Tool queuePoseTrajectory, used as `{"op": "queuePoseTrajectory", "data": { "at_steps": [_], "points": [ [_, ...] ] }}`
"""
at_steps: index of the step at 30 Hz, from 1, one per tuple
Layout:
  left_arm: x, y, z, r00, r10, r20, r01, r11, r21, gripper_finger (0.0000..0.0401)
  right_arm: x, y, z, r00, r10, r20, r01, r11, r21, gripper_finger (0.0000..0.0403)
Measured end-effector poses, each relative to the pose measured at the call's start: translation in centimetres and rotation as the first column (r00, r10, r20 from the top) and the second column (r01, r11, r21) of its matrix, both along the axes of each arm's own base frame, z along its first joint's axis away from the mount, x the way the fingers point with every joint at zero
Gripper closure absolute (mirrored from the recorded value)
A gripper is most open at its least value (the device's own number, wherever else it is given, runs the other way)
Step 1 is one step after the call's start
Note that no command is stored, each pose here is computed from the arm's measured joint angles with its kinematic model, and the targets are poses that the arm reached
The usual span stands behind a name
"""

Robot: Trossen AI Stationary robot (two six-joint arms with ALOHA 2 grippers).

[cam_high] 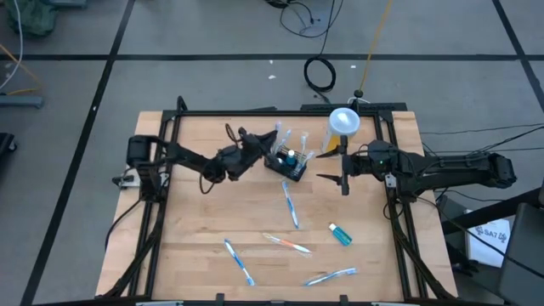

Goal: Pick & Place toothbrushing station
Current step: Put the purple toothbrush into the black organizer

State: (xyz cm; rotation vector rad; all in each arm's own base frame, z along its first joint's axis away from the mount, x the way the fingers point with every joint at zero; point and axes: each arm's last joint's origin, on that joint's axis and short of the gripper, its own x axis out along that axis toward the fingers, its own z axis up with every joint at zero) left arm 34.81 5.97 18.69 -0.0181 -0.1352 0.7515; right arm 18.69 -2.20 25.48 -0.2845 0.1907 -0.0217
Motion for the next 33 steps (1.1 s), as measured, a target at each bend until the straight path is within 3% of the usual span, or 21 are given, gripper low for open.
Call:
{"op": "queuePoseTrajectory", "data": {
  "at_steps": [10,19,26,33],
  "points": [
    [0.0,-2.8,-2.4,0.968,0.136,-0.212,-0.150,0.988,-0.048,0.0398,-0.1,0.0,-0.8,0.999,0.001,0.040,-0.001,1.000,-0.011,0.0147],
    [0.5,-2.0,-1.1,0.961,0.201,-0.192,-0.210,0.977,-0.027,0.0398,0.0,0.0,-0.4,0.996,0.007,0.090,-0.003,0.999,-0.043,0.0147],
    [1.9,-1.0,1.6,0.955,0.220,-0.198,-0.206,0.974,0.091,0.0398,0.0,0.0,-0.2,0.995,0.011,0.101,-0.004,0.998,-0.070,0.0147],
    [2.0,0.2,1.3,0.959,0.197,-0.203,-0.194,0.980,0.033,0.0399,0.0,0.0,-0.3,0.996,0.011,0.093,-0.005,0.998,-0.068,0.0147]
  ]
}}
